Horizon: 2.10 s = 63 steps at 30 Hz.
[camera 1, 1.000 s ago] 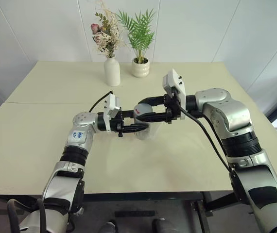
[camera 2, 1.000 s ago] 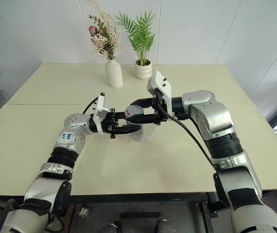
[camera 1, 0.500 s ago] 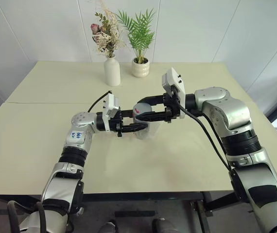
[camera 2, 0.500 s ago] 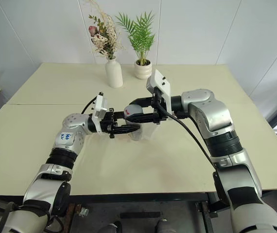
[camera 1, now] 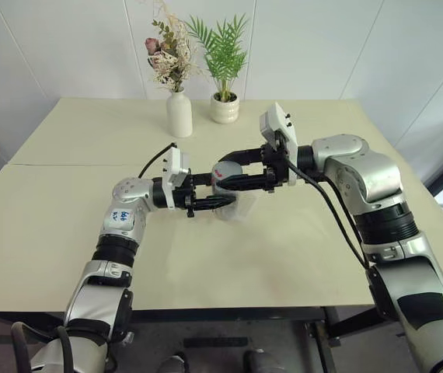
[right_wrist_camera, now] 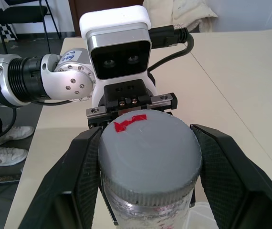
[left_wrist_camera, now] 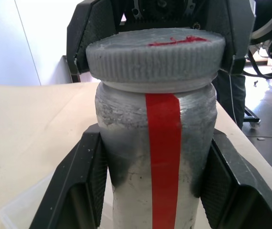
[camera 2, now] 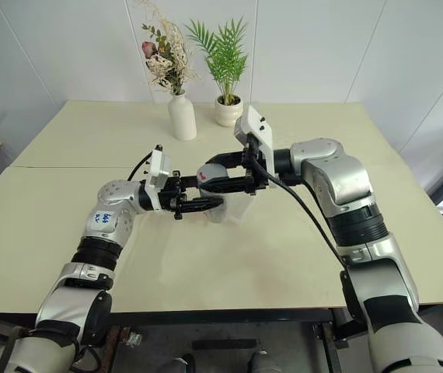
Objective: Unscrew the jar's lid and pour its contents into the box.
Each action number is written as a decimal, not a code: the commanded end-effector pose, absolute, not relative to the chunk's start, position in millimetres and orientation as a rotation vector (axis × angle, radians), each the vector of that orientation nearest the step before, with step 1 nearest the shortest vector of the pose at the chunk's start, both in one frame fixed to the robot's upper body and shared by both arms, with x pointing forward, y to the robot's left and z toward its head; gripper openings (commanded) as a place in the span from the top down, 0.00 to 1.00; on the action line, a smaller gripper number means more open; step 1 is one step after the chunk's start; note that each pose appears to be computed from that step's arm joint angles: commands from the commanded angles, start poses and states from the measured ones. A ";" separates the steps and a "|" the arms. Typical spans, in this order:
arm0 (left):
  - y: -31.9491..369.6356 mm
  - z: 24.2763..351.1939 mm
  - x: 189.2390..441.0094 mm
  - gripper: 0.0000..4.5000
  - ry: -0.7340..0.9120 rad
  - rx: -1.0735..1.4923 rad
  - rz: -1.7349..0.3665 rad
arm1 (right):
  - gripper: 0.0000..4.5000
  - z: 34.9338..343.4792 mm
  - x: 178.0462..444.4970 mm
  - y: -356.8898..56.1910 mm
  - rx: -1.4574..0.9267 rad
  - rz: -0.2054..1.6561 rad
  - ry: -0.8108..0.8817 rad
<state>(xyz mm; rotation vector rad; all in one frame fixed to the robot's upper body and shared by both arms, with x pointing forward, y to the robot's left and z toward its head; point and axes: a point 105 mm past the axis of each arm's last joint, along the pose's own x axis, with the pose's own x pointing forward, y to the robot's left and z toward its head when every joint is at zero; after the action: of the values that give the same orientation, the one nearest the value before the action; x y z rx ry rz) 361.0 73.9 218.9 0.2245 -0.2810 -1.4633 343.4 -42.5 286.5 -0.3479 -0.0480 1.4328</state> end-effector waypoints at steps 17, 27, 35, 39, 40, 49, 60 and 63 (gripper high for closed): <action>79.5 186.3 355.8 0.52 -0.151 0.204 -1.498 | 0.43 369.5 341.9 -79.2 -0.449 1.262 -0.344; 78.0 185.8 355.2 0.52 -0.153 0.164 -1.494 | 0.43 380.9 345.2 -84.2 -0.473 1.232 -0.387; 77.2 183.6 354.2 0.52 -0.149 0.119 -1.484 | 0.43 387.3 345.9 -86.3 -0.485 1.221 -0.411; 76.2 179.9 352.1 0.52 -0.144 0.096 -1.484 | 0.43 388.2 346.4 -85.7 -0.484 1.221 -0.420; 76.3 178.9 351.9 0.52 -0.143 0.094 -1.483 | 0.43 387.6 346.6 -85.6 -0.482 1.221 -0.420; 78.7 183.0 354.1 0.52 -0.163 0.102 -1.465 | 0.43 376.4 346.9 -87.3 -0.471 1.217 -0.385; 88.3 227.2 353.7 0.52 -0.308 0.145 -1.419 | 0.43 323.0 353.2 -133.2 -0.420 1.024 -0.197; 91.9 235.3 352.5 0.52 -0.325 0.148 -1.406 | 0.43 312.4 352.0 -146.5 -0.407 0.967 -0.157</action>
<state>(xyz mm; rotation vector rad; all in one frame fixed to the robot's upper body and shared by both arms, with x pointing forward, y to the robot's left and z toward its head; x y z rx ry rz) 355.6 89.1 215.9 0.1325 -0.2534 -1.4134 360.1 -141.3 295.9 -0.3910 -0.0966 0.9963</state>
